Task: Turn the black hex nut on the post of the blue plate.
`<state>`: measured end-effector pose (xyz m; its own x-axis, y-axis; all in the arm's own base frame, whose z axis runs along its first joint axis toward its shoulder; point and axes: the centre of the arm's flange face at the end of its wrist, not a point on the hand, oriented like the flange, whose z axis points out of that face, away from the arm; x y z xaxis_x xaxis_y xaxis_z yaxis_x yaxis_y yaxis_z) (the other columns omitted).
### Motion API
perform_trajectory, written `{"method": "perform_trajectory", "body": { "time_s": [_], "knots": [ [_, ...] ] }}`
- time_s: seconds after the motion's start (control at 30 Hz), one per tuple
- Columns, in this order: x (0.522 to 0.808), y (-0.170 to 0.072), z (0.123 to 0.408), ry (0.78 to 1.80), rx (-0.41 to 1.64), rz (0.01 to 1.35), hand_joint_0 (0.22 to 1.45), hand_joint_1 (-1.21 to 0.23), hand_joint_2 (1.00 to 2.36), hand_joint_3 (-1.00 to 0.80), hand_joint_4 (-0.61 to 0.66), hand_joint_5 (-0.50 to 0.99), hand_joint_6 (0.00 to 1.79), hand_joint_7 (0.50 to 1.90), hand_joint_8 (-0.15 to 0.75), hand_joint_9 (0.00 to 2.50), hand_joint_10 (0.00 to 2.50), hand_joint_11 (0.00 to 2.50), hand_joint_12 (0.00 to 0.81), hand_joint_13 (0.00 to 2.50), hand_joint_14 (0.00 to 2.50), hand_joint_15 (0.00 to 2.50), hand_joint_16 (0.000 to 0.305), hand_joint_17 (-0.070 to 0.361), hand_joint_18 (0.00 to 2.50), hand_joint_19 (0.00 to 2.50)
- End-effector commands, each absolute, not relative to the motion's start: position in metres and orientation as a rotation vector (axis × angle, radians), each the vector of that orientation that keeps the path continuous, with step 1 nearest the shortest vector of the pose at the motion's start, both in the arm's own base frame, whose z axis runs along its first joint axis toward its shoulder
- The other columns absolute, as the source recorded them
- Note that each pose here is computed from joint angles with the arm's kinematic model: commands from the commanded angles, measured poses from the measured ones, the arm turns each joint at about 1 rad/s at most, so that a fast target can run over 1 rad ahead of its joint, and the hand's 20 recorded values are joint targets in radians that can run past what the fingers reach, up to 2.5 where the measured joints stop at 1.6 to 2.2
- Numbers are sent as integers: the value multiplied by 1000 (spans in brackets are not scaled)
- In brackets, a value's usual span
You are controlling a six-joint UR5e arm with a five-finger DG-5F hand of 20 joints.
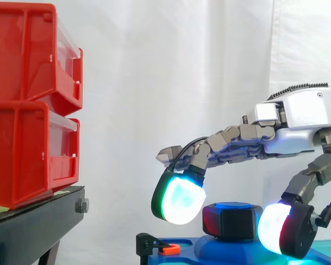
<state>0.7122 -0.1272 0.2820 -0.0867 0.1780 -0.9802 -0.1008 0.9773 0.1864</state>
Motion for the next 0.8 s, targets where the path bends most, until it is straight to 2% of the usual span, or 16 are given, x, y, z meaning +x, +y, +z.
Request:
{"method": "perform_trajectory", "body": {
  "time_s": [0.0, 0.77],
  "knots": [
    [712, -128, 282, 1645, 60, 232, 522, -799, 1000, -500, -76, -300, 501, 619, 97, 0, 0, 0, 300, 0, 0, 0, 46, 103, 0, 0],
    [710, -135, 282, 1642, 60, 233, 482, -779, 1000, -500, -30, -300, 501, 637, 120, 0, 0, 0, 316, 0, 0, 0, 49, 109, 0, 10]
  ]
}}
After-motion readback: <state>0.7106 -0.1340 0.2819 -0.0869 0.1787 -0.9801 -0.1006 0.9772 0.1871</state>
